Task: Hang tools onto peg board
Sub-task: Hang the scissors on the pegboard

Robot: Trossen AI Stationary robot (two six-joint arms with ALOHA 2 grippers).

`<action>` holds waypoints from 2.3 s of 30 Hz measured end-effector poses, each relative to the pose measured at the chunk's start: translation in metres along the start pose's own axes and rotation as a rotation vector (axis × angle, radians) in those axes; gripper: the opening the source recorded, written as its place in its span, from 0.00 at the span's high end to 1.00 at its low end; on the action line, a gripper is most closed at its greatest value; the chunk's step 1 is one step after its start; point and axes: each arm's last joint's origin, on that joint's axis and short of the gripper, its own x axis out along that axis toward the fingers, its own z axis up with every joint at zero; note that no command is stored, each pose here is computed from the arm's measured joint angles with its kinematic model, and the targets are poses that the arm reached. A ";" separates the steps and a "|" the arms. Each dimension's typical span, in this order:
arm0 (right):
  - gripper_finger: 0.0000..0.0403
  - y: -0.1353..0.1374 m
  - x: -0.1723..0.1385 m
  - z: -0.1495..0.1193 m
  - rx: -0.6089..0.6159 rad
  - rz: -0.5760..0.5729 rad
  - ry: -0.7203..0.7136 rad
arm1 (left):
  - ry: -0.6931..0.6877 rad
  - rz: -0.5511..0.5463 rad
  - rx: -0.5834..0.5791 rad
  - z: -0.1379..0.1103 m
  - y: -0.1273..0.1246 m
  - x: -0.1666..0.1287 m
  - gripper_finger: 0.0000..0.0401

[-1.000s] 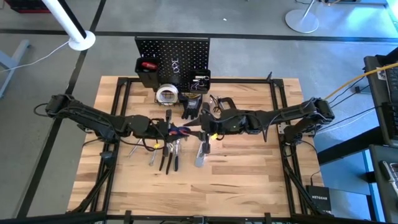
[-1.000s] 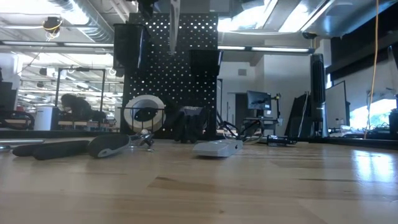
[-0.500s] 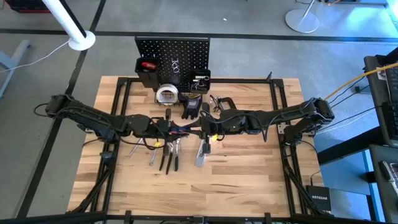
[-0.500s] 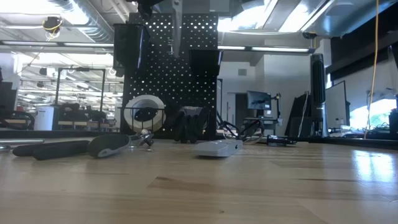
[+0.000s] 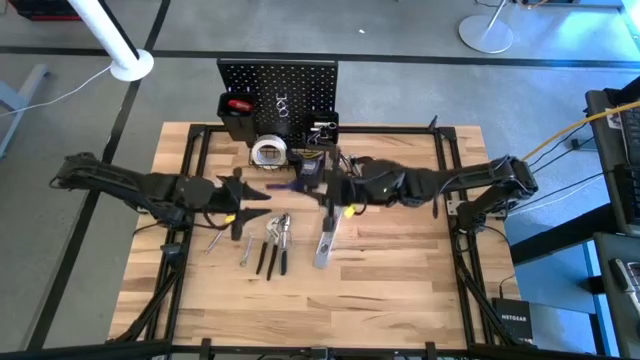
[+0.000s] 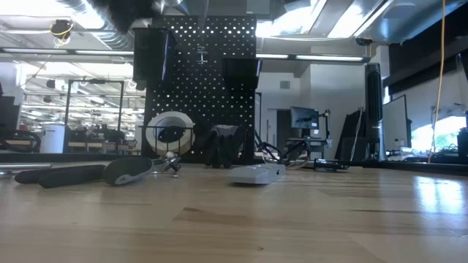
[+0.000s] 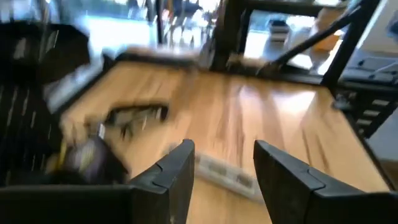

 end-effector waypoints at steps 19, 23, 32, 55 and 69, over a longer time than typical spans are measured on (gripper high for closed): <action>0.89 -0.130 0.034 0.023 -0.064 -0.250 -0.101 | -0.012 0.076 -0.210 -0.074 -0.008 0.019 0.66; 0.89 -0.151 0.047 0.023 -0.067 -0.275 -0.087 | -0.010 0.078 -0.208 -0.074 -0.008 0.020 0.66; 0.89 -0.179 0.054 0.013 -0.040 -0.304 -0.044 | -0.002 0.079 -0.204 -0.075 -0.008 0.019 0.66; 0.88 -0.182 0.072 -0.018 0.037 -0.286 0.063 | -0.002 0.078 -0.205 -0.075 -0.008 0.019 0.66; 0.88 -0.179 0.090 -0.049 0.053 -0.272 0.181 | -0.001 0.079 -0.205 -0.075 -0.008 0.019 0.66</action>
